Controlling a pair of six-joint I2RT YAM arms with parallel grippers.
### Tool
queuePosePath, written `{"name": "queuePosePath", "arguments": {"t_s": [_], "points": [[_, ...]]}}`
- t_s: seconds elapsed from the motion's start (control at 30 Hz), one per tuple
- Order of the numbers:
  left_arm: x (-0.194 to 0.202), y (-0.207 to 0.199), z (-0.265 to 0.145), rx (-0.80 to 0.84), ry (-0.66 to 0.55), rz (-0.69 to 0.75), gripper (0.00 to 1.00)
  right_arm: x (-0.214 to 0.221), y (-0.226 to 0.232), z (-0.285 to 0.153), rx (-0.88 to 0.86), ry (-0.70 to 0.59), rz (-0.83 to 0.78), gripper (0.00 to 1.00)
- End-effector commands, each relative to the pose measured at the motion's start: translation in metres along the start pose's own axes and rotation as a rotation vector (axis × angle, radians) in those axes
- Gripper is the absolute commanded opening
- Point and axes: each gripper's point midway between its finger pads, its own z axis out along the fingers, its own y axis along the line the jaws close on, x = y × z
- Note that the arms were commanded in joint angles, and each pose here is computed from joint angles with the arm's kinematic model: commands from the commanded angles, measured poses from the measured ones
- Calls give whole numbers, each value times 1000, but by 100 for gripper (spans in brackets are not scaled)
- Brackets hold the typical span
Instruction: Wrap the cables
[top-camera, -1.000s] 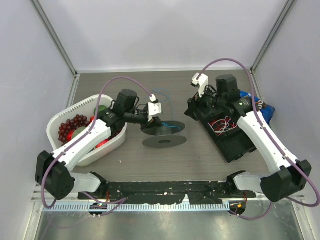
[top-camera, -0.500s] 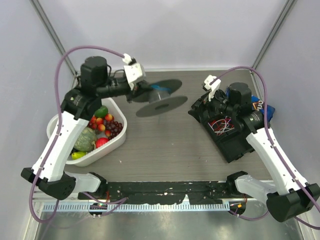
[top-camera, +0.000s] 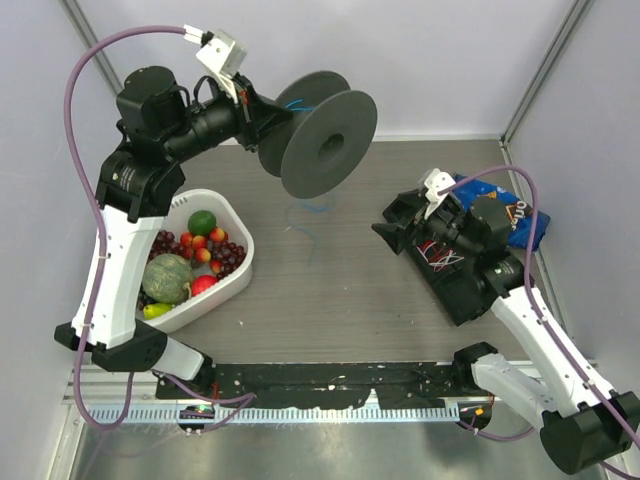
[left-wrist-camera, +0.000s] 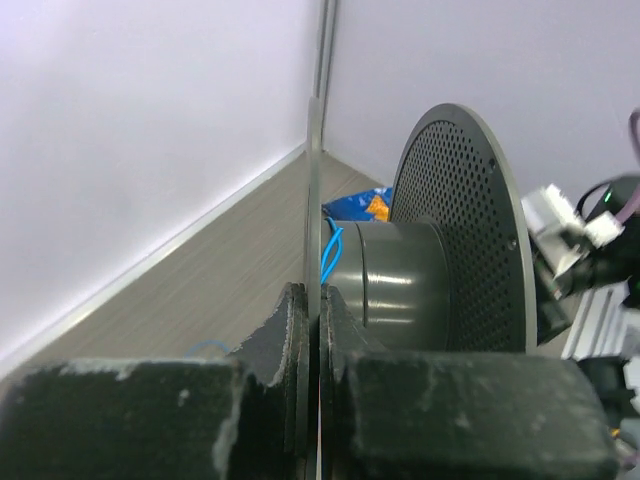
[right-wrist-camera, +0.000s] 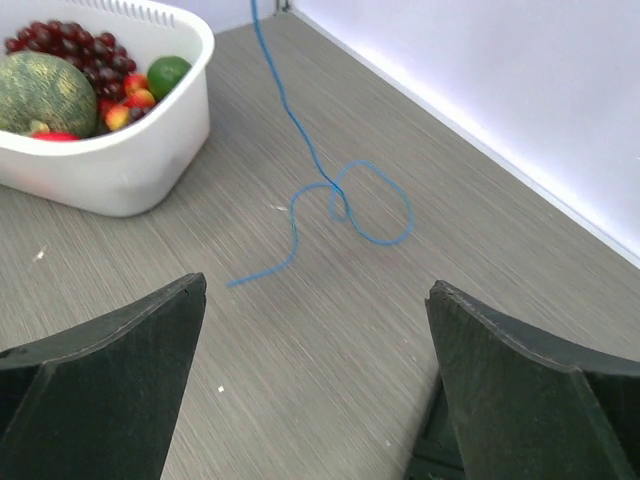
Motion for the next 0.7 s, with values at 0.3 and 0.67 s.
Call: {"name": "queuePosePath", "arguments": {"t_s": [0.3, 0.67], "points": [[-98, -19, -32, -22, -311, -218, 0, 4, 13, 60, -78, -280, -166, 93], [-122, -40, -45, 68, -377, -218, 0, 45, -3, 119, 6, -286, -230, 86]]}}
